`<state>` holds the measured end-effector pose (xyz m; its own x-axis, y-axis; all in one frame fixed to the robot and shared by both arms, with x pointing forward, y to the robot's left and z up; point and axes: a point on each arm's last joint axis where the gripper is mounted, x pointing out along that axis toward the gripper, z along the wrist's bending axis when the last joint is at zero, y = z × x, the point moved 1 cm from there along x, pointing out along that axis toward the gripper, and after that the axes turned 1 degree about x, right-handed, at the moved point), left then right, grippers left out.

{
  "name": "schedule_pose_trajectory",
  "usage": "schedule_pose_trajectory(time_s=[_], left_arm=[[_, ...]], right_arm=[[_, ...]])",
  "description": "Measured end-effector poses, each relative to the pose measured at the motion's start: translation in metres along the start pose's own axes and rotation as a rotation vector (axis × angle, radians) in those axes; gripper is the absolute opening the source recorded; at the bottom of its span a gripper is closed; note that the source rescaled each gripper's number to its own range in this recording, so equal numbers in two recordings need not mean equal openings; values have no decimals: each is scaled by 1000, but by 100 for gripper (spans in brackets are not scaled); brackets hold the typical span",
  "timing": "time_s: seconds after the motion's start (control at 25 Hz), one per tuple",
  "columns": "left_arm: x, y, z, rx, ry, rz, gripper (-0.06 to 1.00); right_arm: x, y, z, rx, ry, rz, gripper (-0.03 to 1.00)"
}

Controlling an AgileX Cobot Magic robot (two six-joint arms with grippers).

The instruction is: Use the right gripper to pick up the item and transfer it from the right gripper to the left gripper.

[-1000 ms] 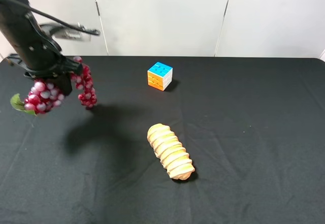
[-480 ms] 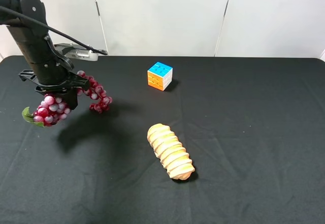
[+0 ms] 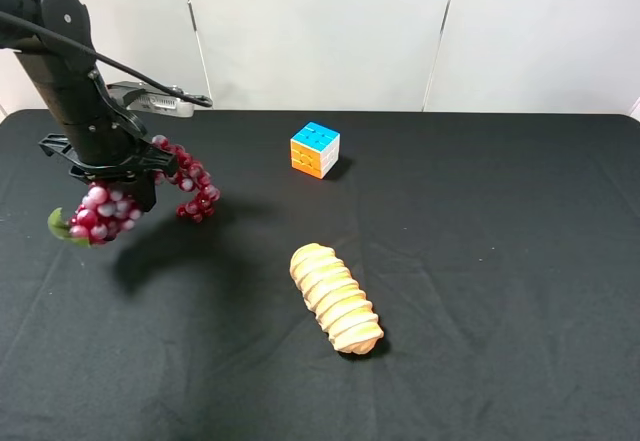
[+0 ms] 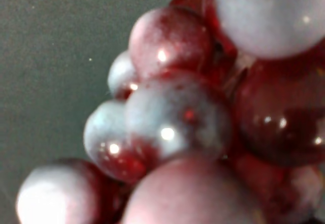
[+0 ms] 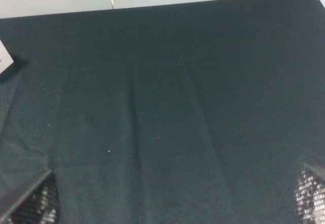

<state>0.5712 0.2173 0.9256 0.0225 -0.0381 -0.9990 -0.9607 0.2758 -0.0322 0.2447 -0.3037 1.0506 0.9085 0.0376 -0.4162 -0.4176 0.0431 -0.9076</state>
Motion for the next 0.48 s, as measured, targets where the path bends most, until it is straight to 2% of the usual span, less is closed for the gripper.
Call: schedule_pose_trajectory(time_s=[0.04, 0.08, 0.16, 0.28, 0.48], left_arm=[[0, 0, 1, 4, -6, 0, 46], [0, 0, 1, 5, -8, 1, 68], [0, 0, 1, 6, -10, 1, 87], [0, 0, 1, 6, -11, 3, 97], [0, 0, 1, 6, -11, 3, 100]], right_arm=[[0, 0, 0, 0, 0, 0, 100], [0, 0, 0, 0, 0, 0, 100], [0, 0, 0, 0, 0, 0, 100], [0, 0, 0, 1, -1, 1, 100], [0, 0, 0, 1, -1, 1, 100]])
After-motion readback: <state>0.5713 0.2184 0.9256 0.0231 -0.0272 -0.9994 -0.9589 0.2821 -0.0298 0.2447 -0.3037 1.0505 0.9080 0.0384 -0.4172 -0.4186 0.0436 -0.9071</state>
